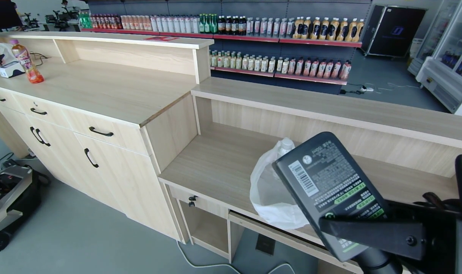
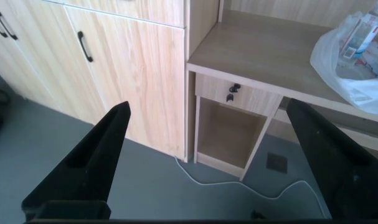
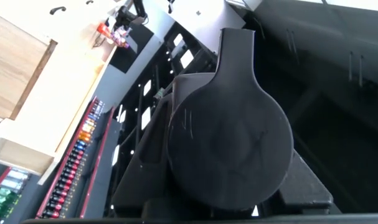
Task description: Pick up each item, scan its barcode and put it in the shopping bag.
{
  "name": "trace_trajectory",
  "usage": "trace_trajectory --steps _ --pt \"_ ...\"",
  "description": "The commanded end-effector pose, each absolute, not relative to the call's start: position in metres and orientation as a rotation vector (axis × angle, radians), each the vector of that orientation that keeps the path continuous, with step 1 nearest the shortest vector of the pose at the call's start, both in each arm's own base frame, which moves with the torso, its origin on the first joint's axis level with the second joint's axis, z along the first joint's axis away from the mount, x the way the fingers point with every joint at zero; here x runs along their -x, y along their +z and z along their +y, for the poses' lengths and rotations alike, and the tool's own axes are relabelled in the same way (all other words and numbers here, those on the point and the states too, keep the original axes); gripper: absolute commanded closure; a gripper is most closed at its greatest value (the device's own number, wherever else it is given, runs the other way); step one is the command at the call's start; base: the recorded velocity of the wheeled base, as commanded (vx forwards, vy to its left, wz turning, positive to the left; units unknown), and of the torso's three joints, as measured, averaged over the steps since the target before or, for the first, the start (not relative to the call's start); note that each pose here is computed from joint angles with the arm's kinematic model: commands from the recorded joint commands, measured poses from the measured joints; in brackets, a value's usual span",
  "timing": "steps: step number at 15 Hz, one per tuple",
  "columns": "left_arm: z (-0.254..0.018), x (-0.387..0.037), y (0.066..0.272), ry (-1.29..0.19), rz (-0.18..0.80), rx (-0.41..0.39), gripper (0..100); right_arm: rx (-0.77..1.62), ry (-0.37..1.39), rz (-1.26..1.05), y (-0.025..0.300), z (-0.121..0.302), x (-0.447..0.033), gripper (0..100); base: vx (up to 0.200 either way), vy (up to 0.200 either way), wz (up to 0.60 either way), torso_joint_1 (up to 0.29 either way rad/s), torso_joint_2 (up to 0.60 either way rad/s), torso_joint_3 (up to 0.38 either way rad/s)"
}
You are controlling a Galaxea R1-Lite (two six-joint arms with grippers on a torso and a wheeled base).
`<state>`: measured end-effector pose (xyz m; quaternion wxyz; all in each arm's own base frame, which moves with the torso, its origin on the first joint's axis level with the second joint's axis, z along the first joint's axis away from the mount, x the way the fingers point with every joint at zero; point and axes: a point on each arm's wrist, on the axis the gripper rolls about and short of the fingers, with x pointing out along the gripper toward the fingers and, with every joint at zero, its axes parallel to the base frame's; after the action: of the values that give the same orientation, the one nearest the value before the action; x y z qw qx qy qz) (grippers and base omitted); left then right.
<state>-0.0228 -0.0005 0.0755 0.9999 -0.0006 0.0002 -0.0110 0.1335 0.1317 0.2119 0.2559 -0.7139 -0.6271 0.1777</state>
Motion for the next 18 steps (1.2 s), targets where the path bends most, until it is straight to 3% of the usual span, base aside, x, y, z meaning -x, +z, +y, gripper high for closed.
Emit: trace_trajectory --steps 1,16,18 --pt "-0.001 0.023 0.076 -0.021 0.002 0.002 0 1.938 0.479 -1.701 0.212 0.131 -0.133 100 0.000 0.000 0.00 0.000 0.00 0.000" --pt "-0.001 0.023 0.076 -0.021 0.002 0.002 0 1.943 0.478 -1.703 0.211 0.130 -0.132 100 0.000 0.000 0.00 0.000 0.00 0.000" --pt "-0.001 0.023 0.076 -0.021 0.002 0.002 0 1.922 0.427 -1.569 0.230 0.115 -0.137 100 0.000 0.000 0.00 0.000 0.00 0.000"
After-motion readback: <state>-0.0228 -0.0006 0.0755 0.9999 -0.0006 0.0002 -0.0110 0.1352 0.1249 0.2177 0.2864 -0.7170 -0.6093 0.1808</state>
